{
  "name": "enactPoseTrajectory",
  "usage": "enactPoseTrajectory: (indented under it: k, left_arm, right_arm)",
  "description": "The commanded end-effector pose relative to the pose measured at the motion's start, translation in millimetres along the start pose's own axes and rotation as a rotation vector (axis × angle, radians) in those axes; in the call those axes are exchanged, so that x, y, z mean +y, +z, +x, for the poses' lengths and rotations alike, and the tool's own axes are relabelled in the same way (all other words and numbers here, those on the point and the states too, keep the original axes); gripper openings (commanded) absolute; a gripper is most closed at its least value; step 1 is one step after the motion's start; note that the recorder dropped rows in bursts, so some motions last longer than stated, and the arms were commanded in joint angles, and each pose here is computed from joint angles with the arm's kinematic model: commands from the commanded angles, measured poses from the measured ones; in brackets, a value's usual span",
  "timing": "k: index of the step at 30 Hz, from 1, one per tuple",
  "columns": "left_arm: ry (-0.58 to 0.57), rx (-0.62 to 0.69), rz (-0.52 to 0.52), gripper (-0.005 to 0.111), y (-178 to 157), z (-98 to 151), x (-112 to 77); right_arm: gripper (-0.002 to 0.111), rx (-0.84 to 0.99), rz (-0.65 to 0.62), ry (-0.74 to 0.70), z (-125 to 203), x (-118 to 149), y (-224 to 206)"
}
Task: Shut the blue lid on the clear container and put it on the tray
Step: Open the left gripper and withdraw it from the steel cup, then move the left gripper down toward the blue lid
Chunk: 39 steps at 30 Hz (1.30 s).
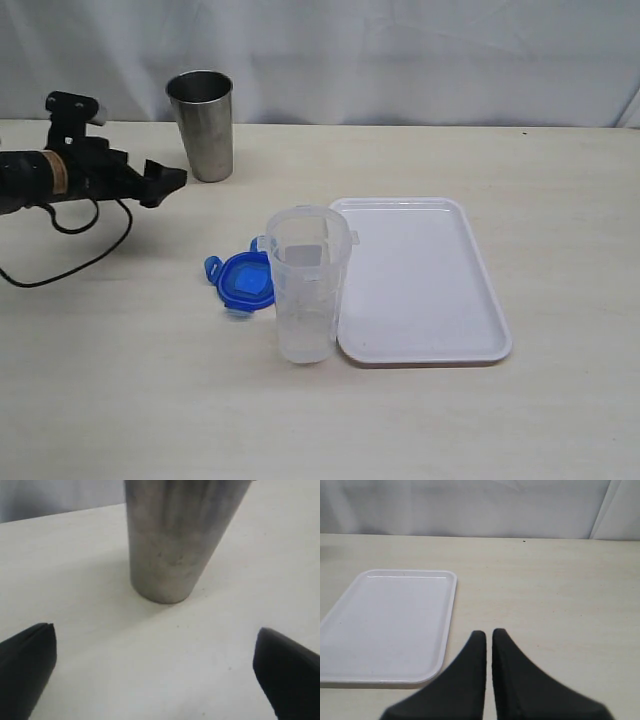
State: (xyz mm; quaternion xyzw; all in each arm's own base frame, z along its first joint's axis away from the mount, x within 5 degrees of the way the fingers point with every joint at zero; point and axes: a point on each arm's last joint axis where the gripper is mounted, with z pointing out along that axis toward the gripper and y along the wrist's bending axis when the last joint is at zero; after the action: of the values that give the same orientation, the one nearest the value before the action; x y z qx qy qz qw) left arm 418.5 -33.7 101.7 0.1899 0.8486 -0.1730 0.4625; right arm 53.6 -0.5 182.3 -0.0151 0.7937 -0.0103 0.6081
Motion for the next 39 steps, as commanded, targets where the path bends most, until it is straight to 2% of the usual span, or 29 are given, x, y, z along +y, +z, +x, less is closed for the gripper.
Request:
enactPoseTrajectory:
  k: [1, 7, 11, 14, 16, 19, 21, 23, 25, 28, 33, 36, 39]
  left_arm:
    - [0.02, 0.052, -0.141, 0.1, -44, -17, -4.7]
    - [-0.013, 0.059, -0.351, 0.1, -104, -55, -25.5]
    - [-0.084, 0.065, -0.552, 0.1, -142, -77, -38.9]
    - [0.015, 0.109, -0.679, 0.1, -171, -89, -50.9]
    - [0.078, 0.19, -0.759, 0.1, -187, -95, -53.5]
    - [0.019, 0.366, -0.817, 0.1, -202, -101, -51.8]
    - [-0.052, 0.457, -0.767, 0.1, -207, -104, -52.3]
    - [-0.142, 0.517, -0.625, 0.1, -204, -107, -57.8]
    - [-0.155, 0.534, -0.452, 0.1, -200, -107, -67.3]
    - [-0.127, 0.474, -0.313, 0.1, -193, -112, -77.5]
    - [-0.266, 0.387, -0.209, 0.1, -187, -119, -88.1]
    - [-0.244, 0.39, -0.181, 0.1, -187, -119, -90.2]
    - [-0.281, 0.397, -0.184, 0.1, -180, -103, -89.4]
  right_arm:
    - [0.005, -0.006, 0.008, -0.011, 0, -1, 0]
    - [0.005, -0.006, 0.008, -0.011, 0, -1, 0]
    - [0.005, -0.006, 0.008, -0.011, 0, -1, 0]
    - [0.005, -0.006, 0.008, -0.011, 0, -1, 0]
    - [0.005, -0.006, 0.008, -0.011, 0, -1, 0]
    - [0.005, -0.006, 0.008, -0.011, 0, -1, 0]
    - [0.005, -0.006, 0.008, -0.011, 0, -1, 0]
    - [0.005, -0.006, 0.008, -0.011, 0, -1, 0]
    - [0.005, -0.006, 0.008, -0.011, 0, -1, 0]
    - [0.005, -0.006, 0.008, -0.011, 0, -1, 0]
    - [0.005, -0.006, 0.008, -0.011, 0, -1, 0]
    - [0.005, -0.006, 0.008, -0.011, 0, -1, 0]
    - [0.005, -0.006, 0.008, -0.011, 0, -1, 0]
